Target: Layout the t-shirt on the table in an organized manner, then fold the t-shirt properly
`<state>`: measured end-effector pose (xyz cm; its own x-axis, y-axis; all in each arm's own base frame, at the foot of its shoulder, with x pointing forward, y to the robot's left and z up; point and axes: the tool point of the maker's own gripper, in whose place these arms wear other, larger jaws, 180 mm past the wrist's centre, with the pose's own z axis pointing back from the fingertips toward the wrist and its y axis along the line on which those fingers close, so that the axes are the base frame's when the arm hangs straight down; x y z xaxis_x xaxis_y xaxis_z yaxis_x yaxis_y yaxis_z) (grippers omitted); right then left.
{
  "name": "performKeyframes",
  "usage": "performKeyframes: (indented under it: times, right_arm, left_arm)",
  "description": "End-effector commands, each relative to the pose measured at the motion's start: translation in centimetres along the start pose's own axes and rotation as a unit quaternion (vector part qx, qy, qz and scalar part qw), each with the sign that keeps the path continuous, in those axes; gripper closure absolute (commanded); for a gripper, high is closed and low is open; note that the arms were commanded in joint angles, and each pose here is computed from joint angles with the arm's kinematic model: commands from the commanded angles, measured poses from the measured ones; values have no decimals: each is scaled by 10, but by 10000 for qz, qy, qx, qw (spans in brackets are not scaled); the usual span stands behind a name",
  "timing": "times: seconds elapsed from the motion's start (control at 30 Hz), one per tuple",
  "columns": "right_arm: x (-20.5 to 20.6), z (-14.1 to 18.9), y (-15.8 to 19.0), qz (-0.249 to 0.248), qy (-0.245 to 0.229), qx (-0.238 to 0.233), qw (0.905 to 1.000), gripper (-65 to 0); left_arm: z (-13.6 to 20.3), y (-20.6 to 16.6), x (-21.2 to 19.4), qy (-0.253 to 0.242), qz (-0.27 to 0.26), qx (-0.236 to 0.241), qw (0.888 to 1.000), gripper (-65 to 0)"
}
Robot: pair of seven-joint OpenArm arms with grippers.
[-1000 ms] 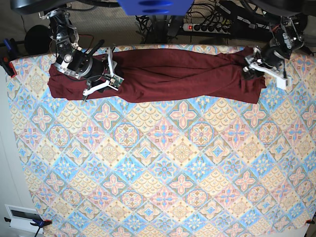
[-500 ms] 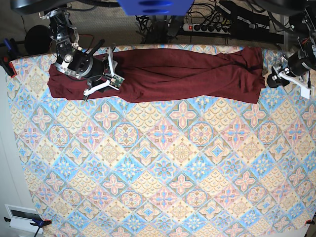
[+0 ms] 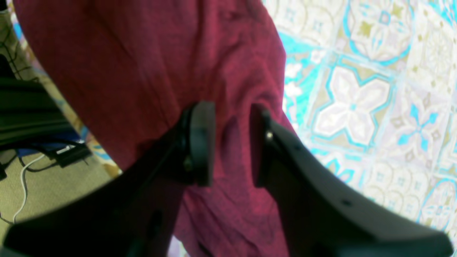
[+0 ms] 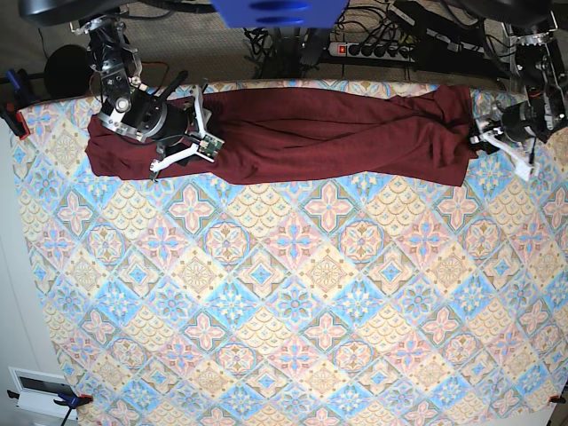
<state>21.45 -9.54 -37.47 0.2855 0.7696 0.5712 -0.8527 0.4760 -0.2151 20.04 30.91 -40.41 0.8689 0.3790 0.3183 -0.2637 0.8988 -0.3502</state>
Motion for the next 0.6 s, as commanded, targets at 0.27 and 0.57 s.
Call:
performKeyframes:
  times: [0.27,0.57]
  right_arm:
    - [8,4,-6,51,-149,-82,9998,-158]
    - [8,4,-7,55,-153,-87,9998,-158]
  left_arm:
    - [-8,-14,-5,97,-114,-175,9997,-327]
    - [-38,-25,-39,771,-107,-339,9964,-304]
